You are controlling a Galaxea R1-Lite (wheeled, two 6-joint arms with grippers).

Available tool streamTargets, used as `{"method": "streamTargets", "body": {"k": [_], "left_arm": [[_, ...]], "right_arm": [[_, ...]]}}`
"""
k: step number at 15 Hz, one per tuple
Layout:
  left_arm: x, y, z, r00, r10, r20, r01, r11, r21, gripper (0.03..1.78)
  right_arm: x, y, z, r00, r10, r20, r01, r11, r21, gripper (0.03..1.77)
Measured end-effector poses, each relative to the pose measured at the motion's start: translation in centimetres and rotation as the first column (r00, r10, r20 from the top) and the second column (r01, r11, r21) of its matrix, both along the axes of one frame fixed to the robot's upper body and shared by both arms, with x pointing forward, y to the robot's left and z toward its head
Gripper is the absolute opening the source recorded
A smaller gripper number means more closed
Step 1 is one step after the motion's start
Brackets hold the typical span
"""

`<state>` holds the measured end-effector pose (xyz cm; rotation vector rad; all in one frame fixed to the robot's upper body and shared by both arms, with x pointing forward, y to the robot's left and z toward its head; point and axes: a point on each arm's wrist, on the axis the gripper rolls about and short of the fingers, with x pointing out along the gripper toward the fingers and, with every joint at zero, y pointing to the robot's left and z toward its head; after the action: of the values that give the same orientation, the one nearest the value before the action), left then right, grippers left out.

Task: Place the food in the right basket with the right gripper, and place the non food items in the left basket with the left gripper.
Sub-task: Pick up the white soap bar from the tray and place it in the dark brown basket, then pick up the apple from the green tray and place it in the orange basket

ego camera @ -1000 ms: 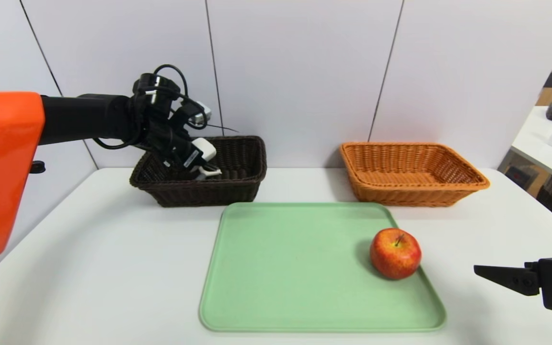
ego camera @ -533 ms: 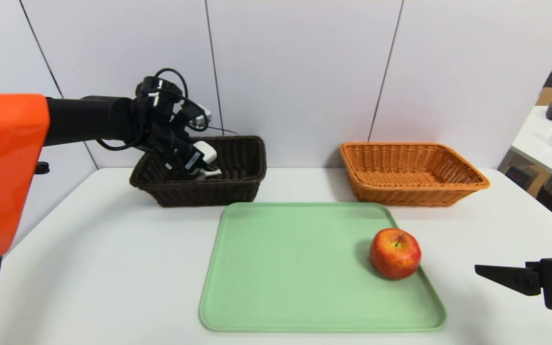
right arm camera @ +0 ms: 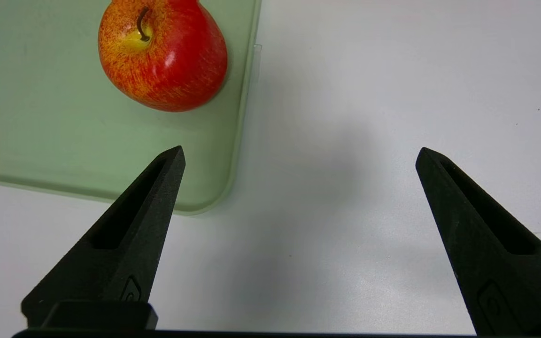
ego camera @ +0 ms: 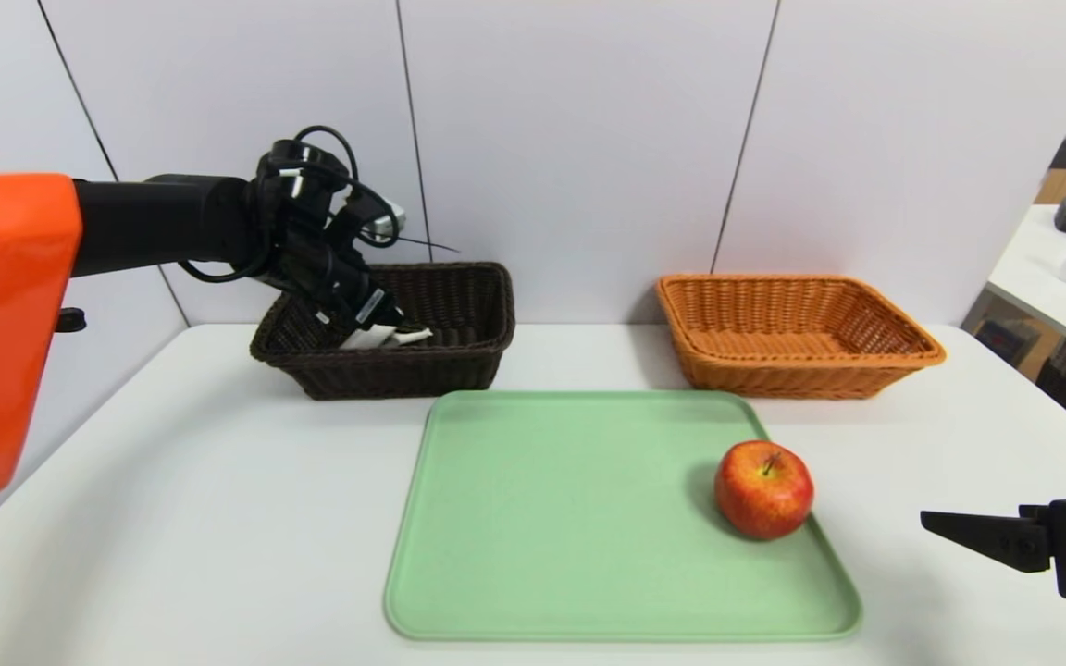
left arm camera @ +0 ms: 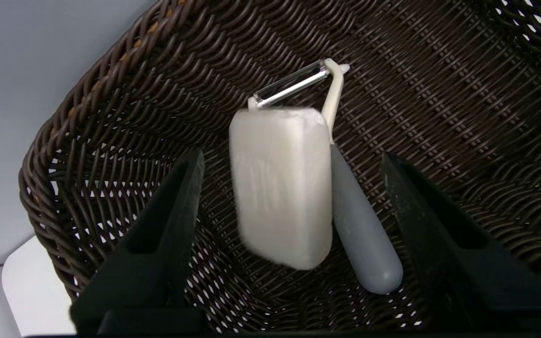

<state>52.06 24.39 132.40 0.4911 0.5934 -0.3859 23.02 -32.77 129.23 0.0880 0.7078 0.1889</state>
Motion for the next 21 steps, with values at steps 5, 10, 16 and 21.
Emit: {"method": "streamTargets", "body": {"k": [5,10,16,21], "left_arm": [[-0.7,0.1,1.4,0.999,0.033,0.023,-0.032,0.998,-0.050,1.51],[-6.4,-2.8,5.4,0.991,0.133,-0.012,-0.132,0.966,-0.221,1.60],[-17.9,-6.4,5.2,0.980,0.127,-0.152,-0.169,0.938,-0.302,1.66],[-23.5,-5.5,3.4,0.976,0.117,-0.184,-0.165,0.949,-0.270,1.67]], "right_arm": [[-0.2,0.0,0.2,1.000,-0.001,0.012,0.001,1.000,0.002,1.70],[0.3,0.1,0.9,0.997,0.010,0.078,-0.010,1.000,0.006,1.70],[1.9,1.1,3.6,0.988,0.075,0.133,-0.075,0.997,0.000,1.70],[4.4,3.7,5.1,0.975,0.189,0.115,-0.190,0.982,0.000,1.70]]}}
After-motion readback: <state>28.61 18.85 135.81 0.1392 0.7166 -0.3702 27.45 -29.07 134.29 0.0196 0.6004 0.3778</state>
